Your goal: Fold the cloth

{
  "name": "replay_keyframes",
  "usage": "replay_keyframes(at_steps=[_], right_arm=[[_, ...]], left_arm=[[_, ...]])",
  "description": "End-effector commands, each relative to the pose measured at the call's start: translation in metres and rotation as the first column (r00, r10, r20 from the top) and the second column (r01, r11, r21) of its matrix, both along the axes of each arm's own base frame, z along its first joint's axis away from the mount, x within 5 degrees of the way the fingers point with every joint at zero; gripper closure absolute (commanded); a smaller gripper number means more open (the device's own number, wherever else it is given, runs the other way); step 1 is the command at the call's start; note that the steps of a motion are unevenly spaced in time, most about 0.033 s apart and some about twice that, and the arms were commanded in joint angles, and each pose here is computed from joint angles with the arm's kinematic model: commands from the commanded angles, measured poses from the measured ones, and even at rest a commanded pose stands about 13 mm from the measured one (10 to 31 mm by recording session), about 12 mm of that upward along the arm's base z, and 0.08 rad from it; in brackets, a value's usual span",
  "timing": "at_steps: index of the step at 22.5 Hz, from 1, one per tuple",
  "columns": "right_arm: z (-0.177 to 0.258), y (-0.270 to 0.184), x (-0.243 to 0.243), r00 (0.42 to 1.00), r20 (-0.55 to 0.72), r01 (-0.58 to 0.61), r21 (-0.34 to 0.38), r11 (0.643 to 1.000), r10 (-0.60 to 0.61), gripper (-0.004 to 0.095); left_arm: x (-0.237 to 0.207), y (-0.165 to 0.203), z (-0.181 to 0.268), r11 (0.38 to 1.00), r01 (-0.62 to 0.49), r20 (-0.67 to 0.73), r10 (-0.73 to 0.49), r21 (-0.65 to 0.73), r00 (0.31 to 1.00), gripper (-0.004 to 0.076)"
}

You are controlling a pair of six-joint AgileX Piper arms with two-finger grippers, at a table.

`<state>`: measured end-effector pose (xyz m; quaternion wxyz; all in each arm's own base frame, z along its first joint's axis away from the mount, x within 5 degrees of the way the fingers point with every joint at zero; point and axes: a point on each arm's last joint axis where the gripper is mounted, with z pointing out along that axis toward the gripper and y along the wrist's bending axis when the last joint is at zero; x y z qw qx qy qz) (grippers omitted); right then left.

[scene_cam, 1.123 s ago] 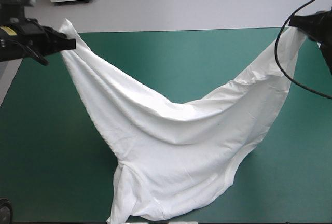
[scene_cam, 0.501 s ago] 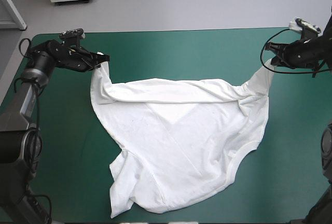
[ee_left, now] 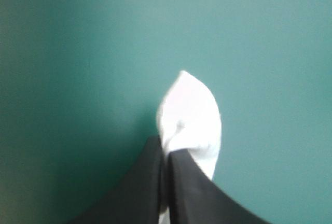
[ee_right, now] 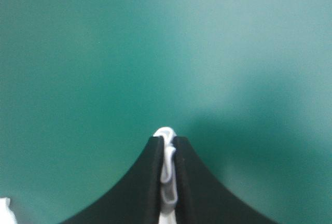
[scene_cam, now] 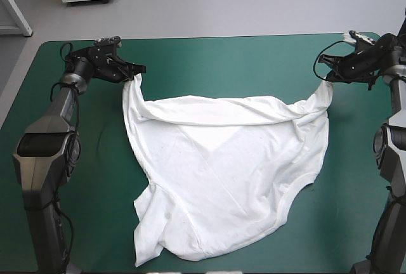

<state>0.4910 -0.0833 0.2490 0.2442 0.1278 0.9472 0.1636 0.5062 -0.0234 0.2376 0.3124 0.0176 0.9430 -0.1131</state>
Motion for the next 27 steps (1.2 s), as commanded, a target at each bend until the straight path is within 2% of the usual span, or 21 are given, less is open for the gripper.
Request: replay_keyframes(at_steps=[1,4,5,6,7,9,10,14,18,21,27], right_arm=[[0.04,0.001,-0.005,0.996,0.067,-0.052,-0.025,0.998,0.053,0.0755],[0.036,-0.001,-0.008,0.997,0.007,-0.074,-0.06,0.995,0.075,0.048],[0.036,-0.002,-0.009,0.997,-0.008,-0.071,-0.068,0.995,0.071,0.0398],[0.039,-0.004,-0.01,0.999,-0.012,-0.047,-0.058,0.997,0.046,0.0325],[0.044,-0.004,-0.01,0.999,-0.009,-0.051,-0.065,0.997,0.05,0.0323],[0.056,-0.003,-0.011,0.999,0.013,-0.051,-0.069,0.996,0.052,0.0357],[0.069,-0.003,-0.013,0.998,0.045,-0.046,-0.079,0.996,0.049,0.038],[0.105,0.0,-0.029,0.993,0.114,-0.028,-0.099,0.995,0.039,0.0394],[0.149,0.007,-0.054,0.98,0.198,-0.009,-0.113,0.994,0.031,0.0395],[0.172,0.014,-0.083,0.976,0.215,0.004,-0.108,0.994,0.019,0.0395],[0.176,0.023,-0.114,0.983,0.183,0.0,-0.081,0.997,0.015,0.0397]], left_arm=[[-0.004,-0.003,0.041,0.999,0.034,0.113,-0.035,0.007,0.993,0.0662],[-0.008,-0.005,0.039,0.997,0.082,0.075,-0.082,0.011,0.994,0.0472],[-0.009,-0.006,0.04,0.996,0.092,0.055,-0.093,0.009,0.994,0.0386],[-0.014,-0.007,0.044,0.995,0.097,0.0,-0.097,-0.013,0.995,0.0247],[-0.016,-0.008,0.049,0.995,0.095,-0.019,-0.096,-0.021,0.995,0.0195],[-0.021,-0.007,0.062,0.994,0.106,-0.05,-0.107,-0.006,0.993,0.0202],[-0.025,-0.005,0.076,0.992,0.123,-0.045,-0.121,0.024,0.992,0.023],[-0.051,0.003,0.112,0.979,0.149,-0.102,-0.136,0.139,0.985,0.0262],[-0.086,-0.001,0.17,0.982,0.13,0.027,-0.135,0.141,0.99,0.0292],[-0.132,-0.015,0.205,0.971,0.152,0.081,-0.169,0.184,0.982,0.0335],[-0.2,-0.04,0.206,0.932,0.232,0.025,-0.249,0.279,0.968,0.0335]])
